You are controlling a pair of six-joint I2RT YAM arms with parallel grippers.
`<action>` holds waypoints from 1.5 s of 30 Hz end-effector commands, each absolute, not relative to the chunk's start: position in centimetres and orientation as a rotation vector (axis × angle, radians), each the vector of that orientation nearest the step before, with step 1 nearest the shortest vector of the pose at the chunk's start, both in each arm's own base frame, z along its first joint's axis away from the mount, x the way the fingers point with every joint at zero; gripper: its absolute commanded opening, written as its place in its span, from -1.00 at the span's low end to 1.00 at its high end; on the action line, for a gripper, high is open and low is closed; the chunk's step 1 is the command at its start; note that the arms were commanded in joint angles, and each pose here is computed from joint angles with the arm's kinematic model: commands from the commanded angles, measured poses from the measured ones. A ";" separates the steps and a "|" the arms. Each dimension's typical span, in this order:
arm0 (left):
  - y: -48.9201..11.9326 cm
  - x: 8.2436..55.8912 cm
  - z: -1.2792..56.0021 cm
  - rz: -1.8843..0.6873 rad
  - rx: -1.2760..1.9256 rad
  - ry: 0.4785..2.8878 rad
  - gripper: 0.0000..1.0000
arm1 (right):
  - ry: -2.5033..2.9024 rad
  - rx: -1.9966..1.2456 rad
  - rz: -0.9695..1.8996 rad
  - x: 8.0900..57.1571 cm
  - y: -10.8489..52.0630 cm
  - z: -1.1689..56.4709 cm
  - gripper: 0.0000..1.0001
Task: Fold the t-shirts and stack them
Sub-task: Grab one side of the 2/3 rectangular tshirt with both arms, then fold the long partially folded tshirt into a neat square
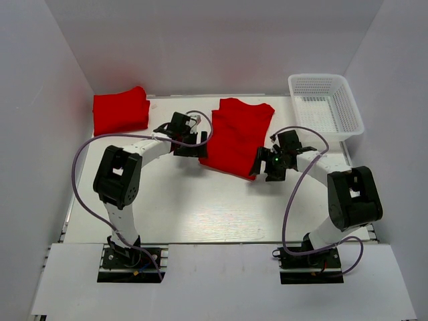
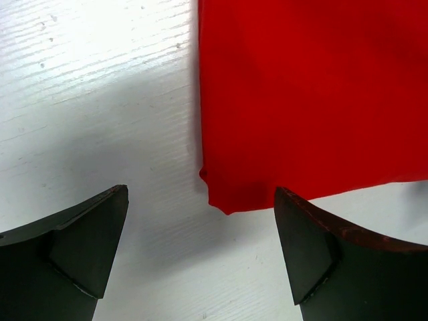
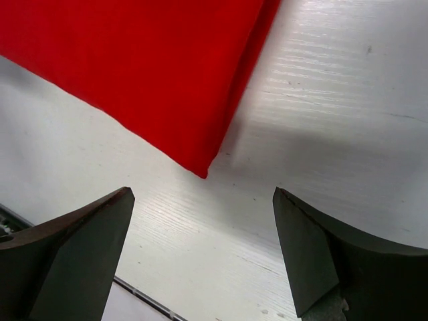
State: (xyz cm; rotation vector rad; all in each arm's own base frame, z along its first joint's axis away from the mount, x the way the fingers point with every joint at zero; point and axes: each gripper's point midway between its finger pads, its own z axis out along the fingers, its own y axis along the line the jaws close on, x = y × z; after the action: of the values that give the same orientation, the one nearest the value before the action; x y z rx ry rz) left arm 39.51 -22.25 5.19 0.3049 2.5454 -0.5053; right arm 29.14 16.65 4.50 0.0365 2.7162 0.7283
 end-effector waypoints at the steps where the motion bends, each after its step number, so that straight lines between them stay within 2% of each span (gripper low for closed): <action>1: -23.6 40.4 7.3 -0.575 0.359 2.442 1.00 | 2.600 0.009 0.846 31.0 18.5 6.1 0.81; 4: -23.8 40.0 5.4 -0.593 0.368 2.485 0.80 | 2.626 0.028 0.857 31.0 18.7 5.2 0.81; 5: -23.9 39.8 5.0 -0.608 0.374 2.494 0.64 | 2.633 0.032 0.860 30.8 18.8 4.9 0.81; 7: -24.4 39.3 4.3 -0.621 0.390 2.512 0.46 | 2.640 0.046 0.873 30.6 18.9 4.3 0.81; 9: -24.2 38.5 3.3 -0.628 0.393 2.536 0.37 | 2.657 0.067 0.878 30.2 19.0 3.8 0.71; 18: -24.4 37.1 2.3 -0.657 0.401 2.550 0.25 | 2.681 0.107 0.923 29.4 19.4 2.4 0.43; 19: -24.7 36.8 1.9 -0.659 0.412 2.561 0.15 | 2.679 0.110 0.920 29.3 19.4 2.2 0.32; 21: -24.8 36.6 1.5 -0.668 0.416 2.570 0.02 | 2.685 0.114 0.907 29.3 19.4 1.9 0.25; 22: -24.6 36.3 1.2 -0.666 0.415 2.581 -0.10 | 2.688 0.116 0.903 29.2 19.4 1.8 0.18; 24: -25.0 35.7 0.9 -0.680 0.430 2.584 -0.18 | 2.693 0.130 0.892 29.2 19.2 1.3 0.04; 25: -24.9 35.4 0.7 -0.681 0.418 2.597 -0.21 | 2.684 0.164 0.884 29.7 18.5 1.2 -0.18; 28: -24.9 35.5 0.4 -0.685 0.405 2.601 -0.71 | 2.694 0.144 0.889 29.1 19.1 1.0 -0.63; 29: -24.9 35.5 0.4 -0.685 0.405 2.601 -1.00 | 2.695 0.149 0.861 29.0 18.8 0.8 -0.91; 30: -24.9 35.3 0.6 -0.689 0.393 2.601 -1.00 | 2.673 0.135 0.844 29.3 18.6 1.2 -1.00; 37: -24.5 32.5 4.7 -0.721 0.369 2.567 -1.00 | 2.632 0.020 0.754 27.3 17.4 3.6 -1.00; 45: -23.0 23.7 10.7 -0.852 0.348 2.659 -1.00 | 2.686 -0.094 0.776 19.0 15.8 9.0 -1.00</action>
State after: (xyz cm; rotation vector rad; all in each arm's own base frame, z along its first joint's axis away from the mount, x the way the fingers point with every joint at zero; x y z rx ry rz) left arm 26.68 -24.02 8.16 0.3808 2.6100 -0.8141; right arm 23.16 17.51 8.99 -0.0717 2.5610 0.8248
